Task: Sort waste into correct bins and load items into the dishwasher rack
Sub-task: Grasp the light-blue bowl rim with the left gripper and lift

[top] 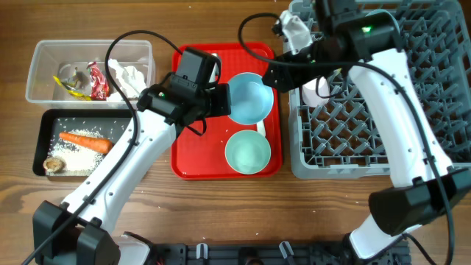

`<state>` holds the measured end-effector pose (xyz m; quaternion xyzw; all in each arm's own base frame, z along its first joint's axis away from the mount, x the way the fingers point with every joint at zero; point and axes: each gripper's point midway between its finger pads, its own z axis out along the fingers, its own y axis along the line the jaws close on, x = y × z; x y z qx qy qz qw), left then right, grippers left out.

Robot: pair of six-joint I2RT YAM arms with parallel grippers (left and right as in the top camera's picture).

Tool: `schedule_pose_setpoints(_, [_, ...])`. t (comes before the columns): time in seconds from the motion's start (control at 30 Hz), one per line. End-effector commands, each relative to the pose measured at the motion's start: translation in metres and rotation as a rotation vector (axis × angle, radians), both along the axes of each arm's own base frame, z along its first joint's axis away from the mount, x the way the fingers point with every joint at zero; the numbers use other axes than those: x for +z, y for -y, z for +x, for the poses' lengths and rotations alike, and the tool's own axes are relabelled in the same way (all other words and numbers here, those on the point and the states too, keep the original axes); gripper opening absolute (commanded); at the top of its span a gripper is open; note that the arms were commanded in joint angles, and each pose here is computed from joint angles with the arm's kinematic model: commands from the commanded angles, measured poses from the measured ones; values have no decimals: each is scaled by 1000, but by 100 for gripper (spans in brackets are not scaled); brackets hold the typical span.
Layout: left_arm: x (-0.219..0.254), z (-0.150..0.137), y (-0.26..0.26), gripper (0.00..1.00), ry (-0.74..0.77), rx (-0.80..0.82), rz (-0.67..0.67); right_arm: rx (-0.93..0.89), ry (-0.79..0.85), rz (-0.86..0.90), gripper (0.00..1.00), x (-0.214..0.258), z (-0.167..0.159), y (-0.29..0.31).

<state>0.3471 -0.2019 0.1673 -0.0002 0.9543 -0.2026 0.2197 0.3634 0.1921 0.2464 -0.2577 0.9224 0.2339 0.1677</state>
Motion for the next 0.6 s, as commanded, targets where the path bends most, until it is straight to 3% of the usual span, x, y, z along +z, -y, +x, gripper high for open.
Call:
schedule_pose_setpoints(0.0, [12, 2, 3, 4, 17, 9, -27, -78, -32, -151, 63, -35, 14, 11])
schedule_pose_setpoints(0.37, [12, 2, 3, 4, 18, 8, -27, -60, -143, -163, 59, -76, 17, -4])
schedule_pose_setpoints(0.47, [12, 2, 3, 4, 18, 8, -27, -44, -146, -166, 41, -77, 14, -10])
schedule_pose_setpoints(0.57, [12, 2, 3, 4, 18, 8, -27, -31, -146, -168, 40, -78, 11, -15])
